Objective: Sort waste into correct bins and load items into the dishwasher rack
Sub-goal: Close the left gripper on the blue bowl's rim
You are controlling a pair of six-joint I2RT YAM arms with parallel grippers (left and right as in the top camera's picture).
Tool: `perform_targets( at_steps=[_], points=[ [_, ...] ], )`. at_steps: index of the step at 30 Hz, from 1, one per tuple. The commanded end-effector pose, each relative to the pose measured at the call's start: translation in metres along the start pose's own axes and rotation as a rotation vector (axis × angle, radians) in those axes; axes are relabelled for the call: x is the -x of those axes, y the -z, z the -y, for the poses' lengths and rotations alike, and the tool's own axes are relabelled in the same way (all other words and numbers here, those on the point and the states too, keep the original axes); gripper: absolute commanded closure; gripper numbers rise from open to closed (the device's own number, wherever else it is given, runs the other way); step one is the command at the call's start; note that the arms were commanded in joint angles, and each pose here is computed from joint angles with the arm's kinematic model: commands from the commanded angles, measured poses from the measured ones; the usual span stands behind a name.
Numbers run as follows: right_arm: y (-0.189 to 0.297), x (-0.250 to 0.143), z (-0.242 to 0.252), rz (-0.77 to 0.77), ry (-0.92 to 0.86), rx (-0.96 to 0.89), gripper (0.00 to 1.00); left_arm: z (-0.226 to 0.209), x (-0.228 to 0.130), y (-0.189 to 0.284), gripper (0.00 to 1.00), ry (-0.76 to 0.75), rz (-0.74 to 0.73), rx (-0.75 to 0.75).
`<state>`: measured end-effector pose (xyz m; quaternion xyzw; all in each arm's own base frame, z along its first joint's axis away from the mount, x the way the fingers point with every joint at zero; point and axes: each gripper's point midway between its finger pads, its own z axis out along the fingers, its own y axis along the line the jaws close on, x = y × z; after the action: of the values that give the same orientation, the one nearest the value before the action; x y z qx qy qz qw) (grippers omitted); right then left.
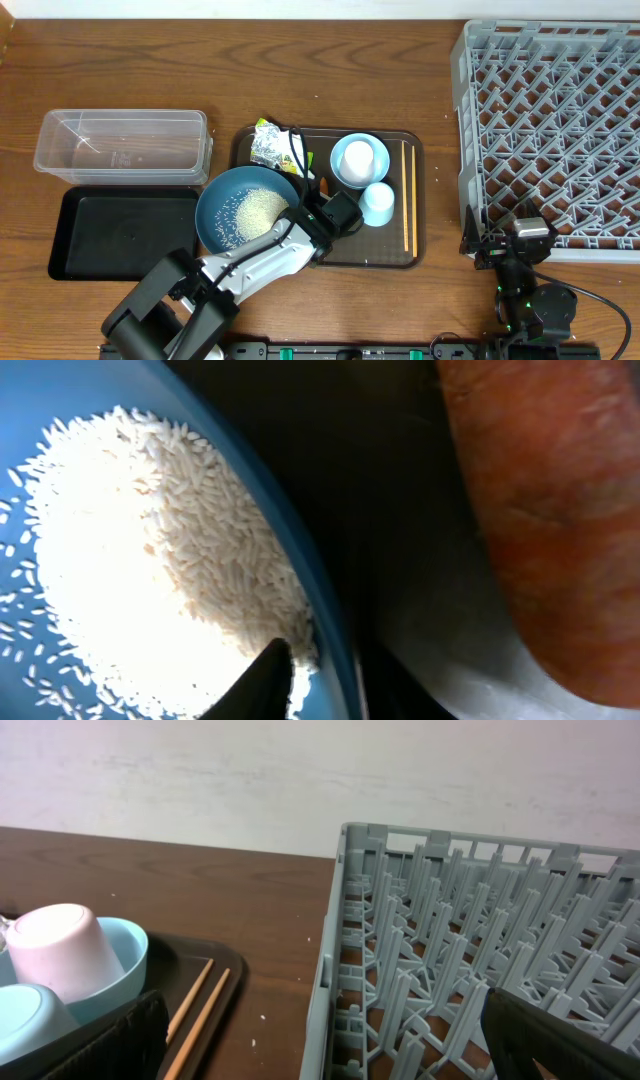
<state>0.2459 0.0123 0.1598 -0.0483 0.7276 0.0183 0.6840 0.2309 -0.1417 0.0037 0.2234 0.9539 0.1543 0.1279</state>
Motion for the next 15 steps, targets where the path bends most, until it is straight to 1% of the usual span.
perform_targets(
  at_steps=[1,3,4,5,8,11,15],
  points=[
    [0.0001,-0.001,0.0015,-0.002,0.012,-0.007,0.01,-0.0066,-0.0051,-0.006,0.77,-0.007,-0.014,0.04],
    [0.0001,-0.001,0.0015,-0.002,0.012,-0.007,0.01,-0.0066,-0.0051,-0.006,0.81,-0.007,-0.014,0.04],
    [0.0001,-0.001,0.0015,-0.002,0.012,-0.007,0.01,-0.0066,-0.0051,-0.006,0.81,-0.007,-0.014,0.04],
    [0.0001,-0.001,0.0015,-0.002,0.012,-0.007,0.01,-0.0066,-0.0051,-0.006,0.85,-0.007,-0.014,0.04],
    [0.0001,-0.001,0.0015,-0.002,0.012,-0.007,0.01,-0.0065,-0.0051,-0.0059,0.91,-0.007,-0.014,0.039],
    [0.0001,-0.001,0.0015,-0.002,0.012,-0.007,0.01,-0.0066,-0.0045,-0.0053,0.94,-0.006,-0.012,0.039],
    [0.0001,-0.001,0.0015,-0.002,0.012,-0.007,0.01,-0.0059,-0.0008,-0.0036,0.94,-0.002,-0.004,0.035]
  ],
)
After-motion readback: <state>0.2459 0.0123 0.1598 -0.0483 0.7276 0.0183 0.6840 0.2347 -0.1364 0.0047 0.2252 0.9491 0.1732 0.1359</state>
